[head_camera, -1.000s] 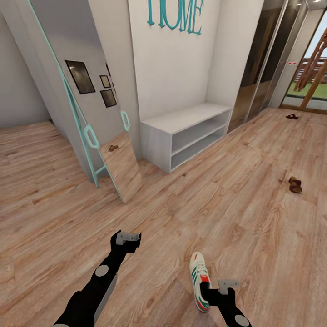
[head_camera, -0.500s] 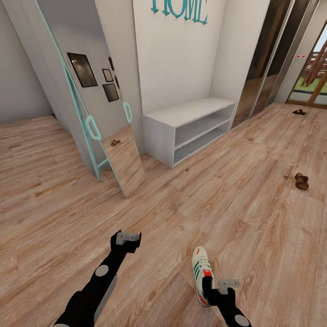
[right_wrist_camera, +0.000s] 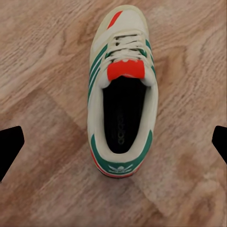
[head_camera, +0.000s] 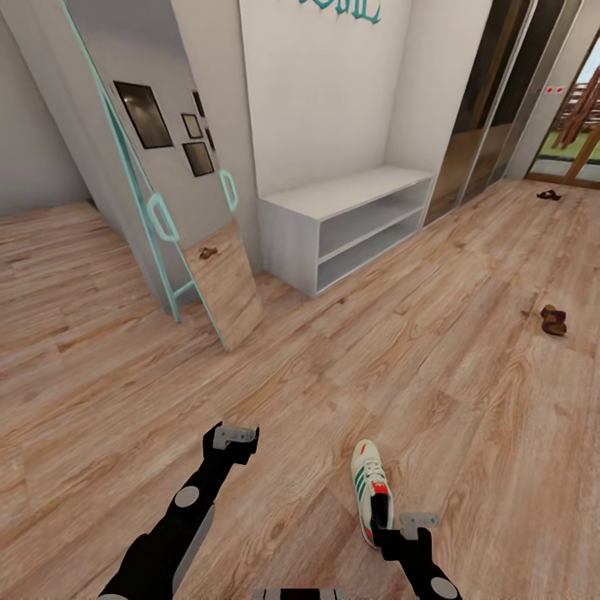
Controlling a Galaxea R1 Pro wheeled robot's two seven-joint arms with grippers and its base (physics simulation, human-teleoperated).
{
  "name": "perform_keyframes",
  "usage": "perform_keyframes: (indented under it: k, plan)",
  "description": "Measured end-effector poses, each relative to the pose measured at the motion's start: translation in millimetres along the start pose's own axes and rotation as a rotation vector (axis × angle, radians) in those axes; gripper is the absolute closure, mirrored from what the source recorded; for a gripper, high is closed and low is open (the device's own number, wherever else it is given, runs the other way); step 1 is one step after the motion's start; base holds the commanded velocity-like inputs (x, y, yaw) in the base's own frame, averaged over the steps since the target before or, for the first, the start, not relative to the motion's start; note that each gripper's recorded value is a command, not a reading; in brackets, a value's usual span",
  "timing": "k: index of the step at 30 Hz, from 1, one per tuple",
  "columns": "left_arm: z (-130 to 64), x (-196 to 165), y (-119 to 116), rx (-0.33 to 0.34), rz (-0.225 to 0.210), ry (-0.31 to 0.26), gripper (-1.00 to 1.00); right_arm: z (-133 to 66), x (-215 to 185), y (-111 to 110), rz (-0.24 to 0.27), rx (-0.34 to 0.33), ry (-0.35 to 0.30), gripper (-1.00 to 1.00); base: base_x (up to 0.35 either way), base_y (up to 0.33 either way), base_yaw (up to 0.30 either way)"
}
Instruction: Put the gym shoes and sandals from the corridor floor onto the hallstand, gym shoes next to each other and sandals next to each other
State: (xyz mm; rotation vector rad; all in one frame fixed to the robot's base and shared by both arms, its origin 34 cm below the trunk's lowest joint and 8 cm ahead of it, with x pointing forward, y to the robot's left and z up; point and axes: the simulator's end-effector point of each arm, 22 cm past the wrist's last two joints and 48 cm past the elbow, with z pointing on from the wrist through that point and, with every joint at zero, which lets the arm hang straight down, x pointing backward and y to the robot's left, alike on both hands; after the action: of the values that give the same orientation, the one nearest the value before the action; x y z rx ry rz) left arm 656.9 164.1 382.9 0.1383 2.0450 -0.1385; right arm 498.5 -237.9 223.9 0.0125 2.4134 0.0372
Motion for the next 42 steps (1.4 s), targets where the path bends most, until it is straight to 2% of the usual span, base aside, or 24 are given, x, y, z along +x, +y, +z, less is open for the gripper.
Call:
perform_keyframes:
  k: [12, 22, 37, 42]
  plan:
    - [8.2, 37.4, -0.1, 0.0, -0.003, 0.017, -1.0, 17.2, 31.8, -1.1, 0.001, 0.001, 0.016, -1.0, 0.0, 0.0, -0.004]
    - [19.8, 35.6, -1.7, 0.005, -0.013, -0.002, -1.0, 23.2, 60.8, -2.0, 0.002, 0.002, 0.067, -1.0, 0.0, 0.0, 0.0]
    - [31.0, 79.8, -0.5, 0.007, -0.023, 0.066, -1.0, 27.9, 105.2, -2.6, 0.002, 0.003, 0.151, -1.0, 0.0, 0.0, 0.0]
    - [31.5, 84.5, -0.6, 0.007, -0.024, 0.074, -1.0, 28.1, 109.3, -2.7, 0.003, 0.003, 0.159, -1.0, 0.0, 0.0, 0.0]
